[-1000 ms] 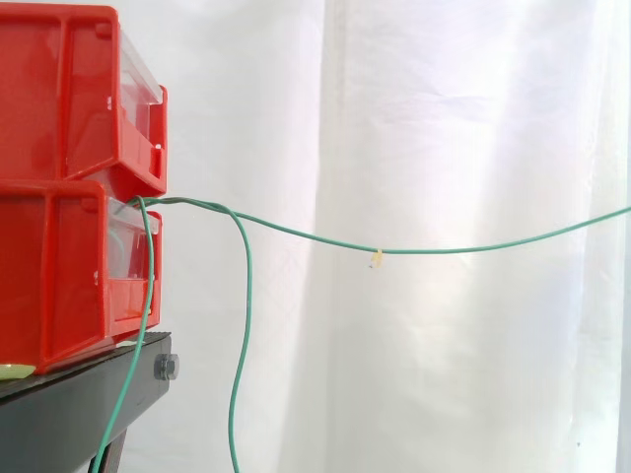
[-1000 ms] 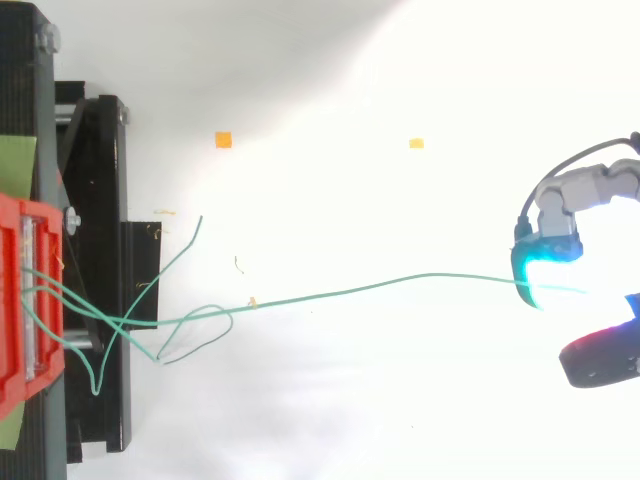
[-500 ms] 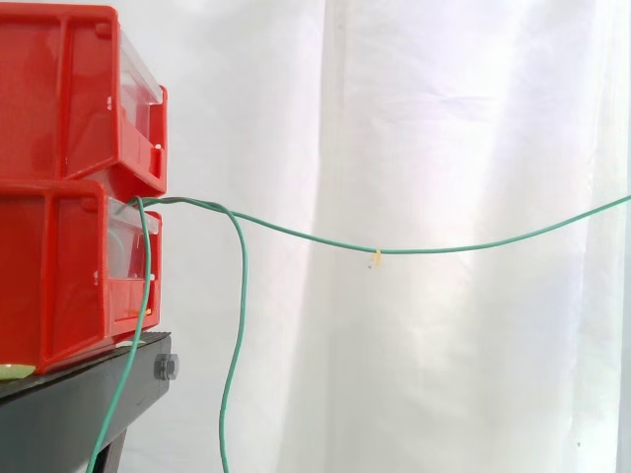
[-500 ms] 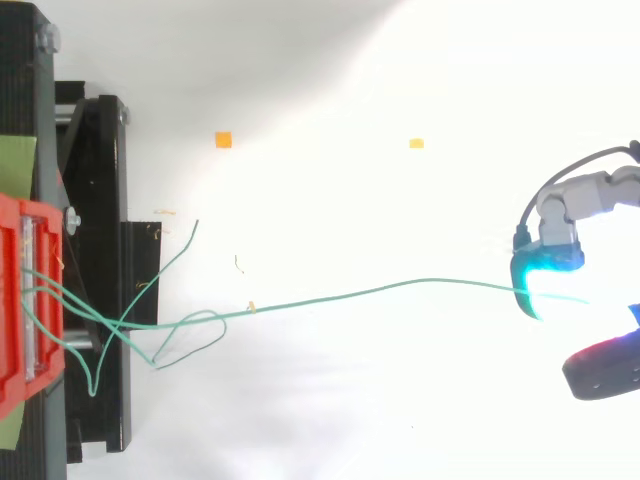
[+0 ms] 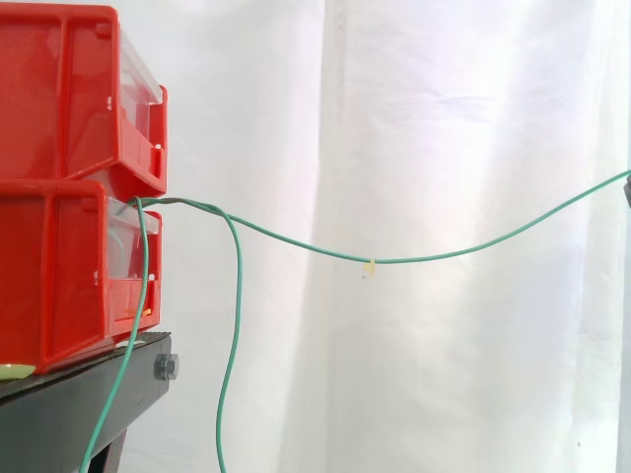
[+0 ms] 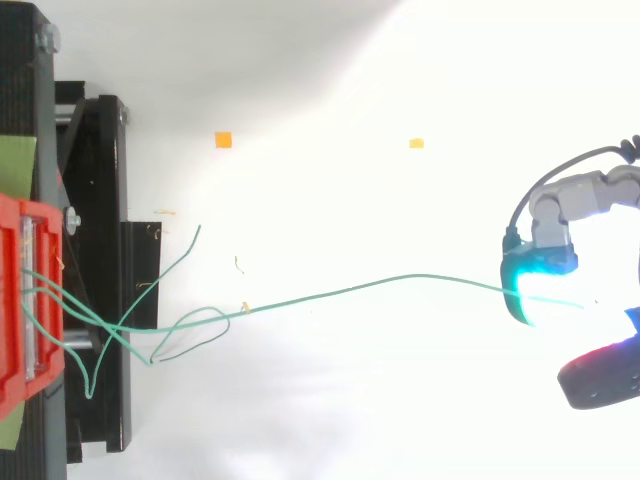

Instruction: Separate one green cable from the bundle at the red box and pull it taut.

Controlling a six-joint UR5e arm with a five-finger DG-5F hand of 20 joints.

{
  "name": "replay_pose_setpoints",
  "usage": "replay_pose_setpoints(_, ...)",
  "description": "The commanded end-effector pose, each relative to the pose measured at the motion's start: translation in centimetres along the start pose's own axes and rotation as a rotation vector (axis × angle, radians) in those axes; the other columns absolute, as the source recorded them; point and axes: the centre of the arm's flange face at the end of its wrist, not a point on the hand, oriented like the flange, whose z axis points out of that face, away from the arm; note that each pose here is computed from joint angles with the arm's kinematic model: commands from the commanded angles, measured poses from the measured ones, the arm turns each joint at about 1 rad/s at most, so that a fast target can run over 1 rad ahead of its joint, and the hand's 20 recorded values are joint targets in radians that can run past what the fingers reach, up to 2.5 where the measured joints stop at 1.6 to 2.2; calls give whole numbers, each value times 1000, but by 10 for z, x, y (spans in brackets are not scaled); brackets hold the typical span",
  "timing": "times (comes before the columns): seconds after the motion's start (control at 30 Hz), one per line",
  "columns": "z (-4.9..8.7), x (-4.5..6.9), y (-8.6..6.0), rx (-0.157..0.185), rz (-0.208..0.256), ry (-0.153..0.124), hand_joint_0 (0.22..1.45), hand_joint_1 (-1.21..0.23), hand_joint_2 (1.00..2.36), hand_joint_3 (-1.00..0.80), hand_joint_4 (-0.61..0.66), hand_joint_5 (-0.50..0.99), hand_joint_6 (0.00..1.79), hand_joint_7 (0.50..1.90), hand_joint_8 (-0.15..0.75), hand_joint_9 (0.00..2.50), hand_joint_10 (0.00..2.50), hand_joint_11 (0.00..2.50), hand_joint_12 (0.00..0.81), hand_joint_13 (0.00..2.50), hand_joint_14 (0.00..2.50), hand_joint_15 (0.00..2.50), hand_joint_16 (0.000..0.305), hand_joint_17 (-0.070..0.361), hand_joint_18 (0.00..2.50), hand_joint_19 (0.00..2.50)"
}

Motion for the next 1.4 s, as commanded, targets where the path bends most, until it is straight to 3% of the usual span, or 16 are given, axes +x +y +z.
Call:
replay_pose_setpoints(0.0, 1, 0, 1, -9, 6, -3, 711, -749, 1012, -308, -19, 148, 502, 1379, 0, 2500, 2500, 328, 416, 2500, 26, 1597, 43, 96, 1836, 380)
replay_pose_setpoints(0.37, 1, 0, 1, -10, 7, -4, 710, -751, 1012, -306, -27, 148, 502, 1381, -9, 2500, 2500, 307, 402, 2500, 26, 1604, 35, 78, 1769, 240)
replay_pose_setpoints(0.47, 1, 0, 2, -10, 7, -4, 710, -752, 1012, -306, -26, 148, 502, 1382, -9, 2500, 2500, 325, 402, 2500, 26, 1612, 19, 43, 1692, 142)
replay_pose_setpoints(0.53, 1, 0, 1, -10, 7, -4, 711, -753, 1012, -306, -27, 149, 502, 1378, -10, 2500, 2500, 305, 407, 2500, 27, 1607, 2, -5, 1631, 98)
replay_pose_setpoints(0.73, 1, 0, 1, -10, 7, -4, 713, -760, 1012, -299, -18, 149, 502, 1375, -4, 2500, 2500, 262, 401, 2500, 24, 1643, 24, -54, 1652, 124)
replay_pose_setpoints(1.03, 1, 0, 2, -11, 8, -4, 716, -768, 1013, -293, -23, 150, 502, 1382, -5, 2500, 2500, 297, 404, 2500, 18, 1701, 30, -67, 1787, 365)
replay_pose_setpoints(1.37, 1, 0, 2, -11, 8, -4, 717, -768, 1013, -296, -23, 150, 503, 1382, -3, 2500, 2500, 309, 399, 2500, 18, 1710, 28, -63, 1828, 414)
